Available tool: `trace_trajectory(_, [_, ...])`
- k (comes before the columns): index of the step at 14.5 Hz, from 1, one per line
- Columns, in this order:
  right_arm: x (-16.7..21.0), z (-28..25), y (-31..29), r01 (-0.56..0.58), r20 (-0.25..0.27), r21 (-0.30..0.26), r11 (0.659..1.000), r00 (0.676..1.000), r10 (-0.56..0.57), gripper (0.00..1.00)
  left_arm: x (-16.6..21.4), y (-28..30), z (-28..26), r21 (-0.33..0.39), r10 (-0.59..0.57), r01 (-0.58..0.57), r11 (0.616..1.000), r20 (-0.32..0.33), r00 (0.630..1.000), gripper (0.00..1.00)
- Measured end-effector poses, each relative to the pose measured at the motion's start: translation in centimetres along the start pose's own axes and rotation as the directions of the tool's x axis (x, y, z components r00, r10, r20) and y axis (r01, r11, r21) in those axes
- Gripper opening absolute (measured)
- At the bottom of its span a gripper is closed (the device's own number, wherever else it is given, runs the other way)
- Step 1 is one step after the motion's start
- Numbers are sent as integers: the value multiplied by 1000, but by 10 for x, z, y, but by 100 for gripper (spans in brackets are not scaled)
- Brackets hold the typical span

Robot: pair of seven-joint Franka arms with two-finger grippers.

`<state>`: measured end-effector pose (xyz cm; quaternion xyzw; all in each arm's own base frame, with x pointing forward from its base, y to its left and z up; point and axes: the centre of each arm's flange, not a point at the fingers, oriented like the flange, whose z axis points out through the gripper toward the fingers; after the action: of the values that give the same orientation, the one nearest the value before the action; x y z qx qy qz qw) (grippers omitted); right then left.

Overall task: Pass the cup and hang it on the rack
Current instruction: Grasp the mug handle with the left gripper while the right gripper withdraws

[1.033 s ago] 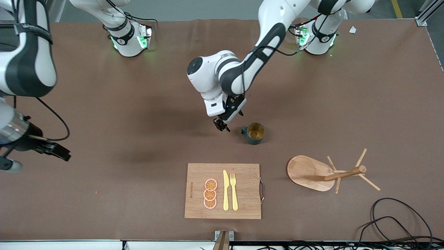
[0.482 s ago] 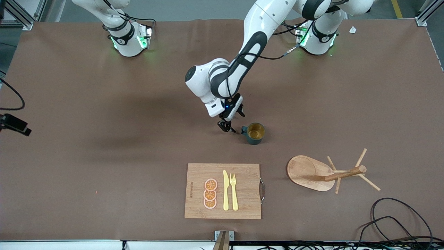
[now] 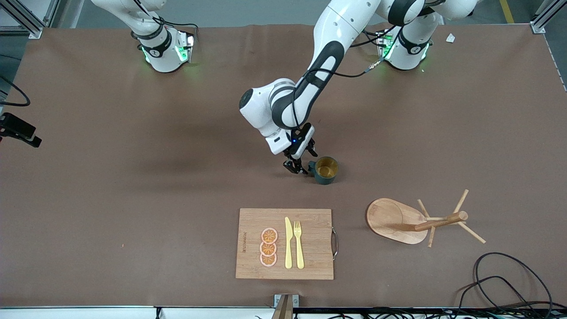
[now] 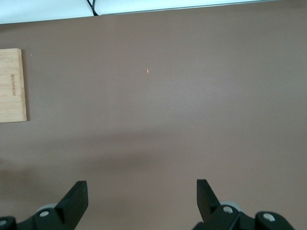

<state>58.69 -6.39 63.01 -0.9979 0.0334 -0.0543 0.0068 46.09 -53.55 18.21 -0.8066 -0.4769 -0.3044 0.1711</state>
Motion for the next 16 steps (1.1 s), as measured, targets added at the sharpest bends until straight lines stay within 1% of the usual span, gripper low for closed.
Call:
trace_trajectory(1, [0, 0, -1, 4, 0, -4, 1000, 1000, -4, 100, -1, 0, 2, 2, -2, 2, 1000, -1, 1000, 74])
trace_trajectory(2, [0, 0, -2, 6, 0, -10, 1000, 1000, -6, 100, -3, -1, 4, 4, -4, 4, 1000, -3, 1000, 69])
trace_trajectory(3, [0, -1, -2, 9, 2, -18, 1000, 1000, -9, 100, -4, -2, 7, 8, -3, 3, 1000, -6, 1000, 69])
trace_trajectory(4, [-2, -1, -4, 15, 20, -25, 1000, 1000, -15, 100, -6, -2, 9, 11, -2, 2, 1000, -8, 1000, 65])
trace_trajectory(5, [-6, -3, -7, 20, 49, -27, 999, 999, -19, 100, -8, -3, 12, 13, 0, 0, 1000, -10, 1000, 53])
trace_trajectory(6, [-9, -6, -9, 22, 64, -27, 999, 998, -21, 100, -9, -3, 13, 15, 1, -1, 1000, -11, 1000, 43])
trace_trajectory(8, [-15, -15, -8, 21, 63, -27, 999, 998, -19, 100, -8, -2, 12, 13, 8, -8, 1000, -9, 1000, 21])
trace_trajectory(11, [-16, -20, -7, 20, 46, -28, 999, 999, -19, 100, -1, 5, 1, -6, 41, -41, 999, 2, 999, 21])
trace_trajectory(13, [-14, -21, -7, 19, 28, -30, 999, 999, -18, 100, 20, 15, -13, -19, 42, -41, 999, 26, 999, 21])
trace_trajectory(14, [-13, -22, -7, 19, 24, -30, 999, 1000, -18, 100, 40, 23, -24, -19, 32, -31, 999, 59, 998, 21])
trace_trajectory(16, [-13, -22, -6, 18, 20, -30, 999, 1000, -17, 100, 94, 37, -50, -9, 17, -16, 1000, 167, 986, 21])
